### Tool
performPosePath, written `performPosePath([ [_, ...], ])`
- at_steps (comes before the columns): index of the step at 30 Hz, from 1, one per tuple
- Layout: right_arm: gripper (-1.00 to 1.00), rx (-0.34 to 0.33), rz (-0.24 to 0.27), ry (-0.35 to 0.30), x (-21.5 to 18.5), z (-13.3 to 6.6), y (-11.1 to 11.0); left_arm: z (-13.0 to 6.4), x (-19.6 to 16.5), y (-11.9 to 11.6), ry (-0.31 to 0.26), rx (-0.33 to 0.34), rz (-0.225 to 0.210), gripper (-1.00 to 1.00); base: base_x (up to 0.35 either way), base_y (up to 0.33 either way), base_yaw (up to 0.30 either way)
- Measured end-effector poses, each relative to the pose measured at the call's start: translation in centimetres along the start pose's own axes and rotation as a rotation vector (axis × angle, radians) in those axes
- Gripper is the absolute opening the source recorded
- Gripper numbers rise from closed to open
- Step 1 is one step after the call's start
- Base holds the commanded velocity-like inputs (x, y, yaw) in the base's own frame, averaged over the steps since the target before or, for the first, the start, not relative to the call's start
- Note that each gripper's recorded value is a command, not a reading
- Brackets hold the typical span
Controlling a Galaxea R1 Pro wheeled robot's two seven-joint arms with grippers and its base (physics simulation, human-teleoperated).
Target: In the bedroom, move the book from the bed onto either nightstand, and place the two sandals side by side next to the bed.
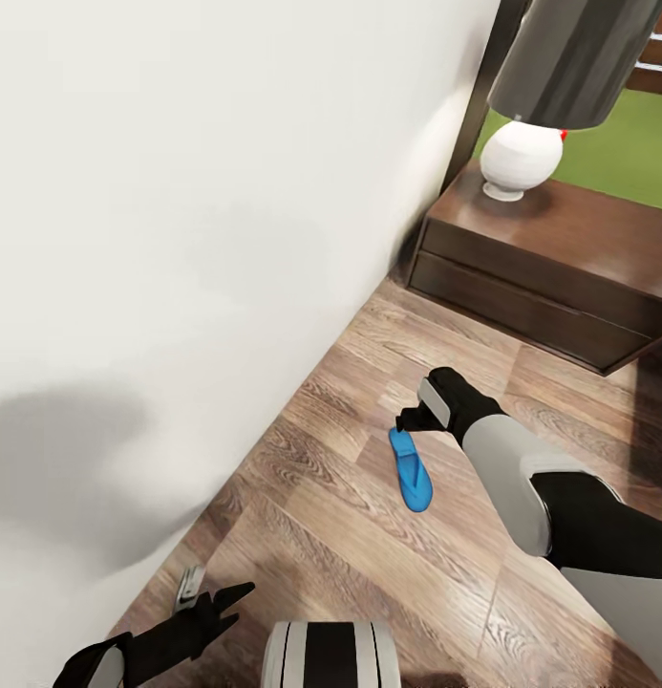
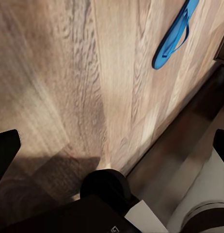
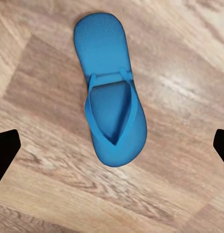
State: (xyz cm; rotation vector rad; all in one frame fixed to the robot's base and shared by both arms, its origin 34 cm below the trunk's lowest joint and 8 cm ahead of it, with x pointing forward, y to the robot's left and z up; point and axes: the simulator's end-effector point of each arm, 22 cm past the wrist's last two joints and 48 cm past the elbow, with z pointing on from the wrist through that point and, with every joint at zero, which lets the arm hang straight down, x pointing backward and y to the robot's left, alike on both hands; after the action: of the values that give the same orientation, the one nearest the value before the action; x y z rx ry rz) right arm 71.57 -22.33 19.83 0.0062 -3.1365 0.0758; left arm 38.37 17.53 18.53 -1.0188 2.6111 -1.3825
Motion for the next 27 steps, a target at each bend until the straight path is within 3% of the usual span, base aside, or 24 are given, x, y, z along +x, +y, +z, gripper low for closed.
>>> performPosePath([
  [27, 1.00, 0.002, -0.003, 0.022, -1.9, 4.2, 0.2, -0.4, 0.0, 3.1, -0.007, 0.022, -0.087, 1.00, 0.000, 0.000, 0.000],
])
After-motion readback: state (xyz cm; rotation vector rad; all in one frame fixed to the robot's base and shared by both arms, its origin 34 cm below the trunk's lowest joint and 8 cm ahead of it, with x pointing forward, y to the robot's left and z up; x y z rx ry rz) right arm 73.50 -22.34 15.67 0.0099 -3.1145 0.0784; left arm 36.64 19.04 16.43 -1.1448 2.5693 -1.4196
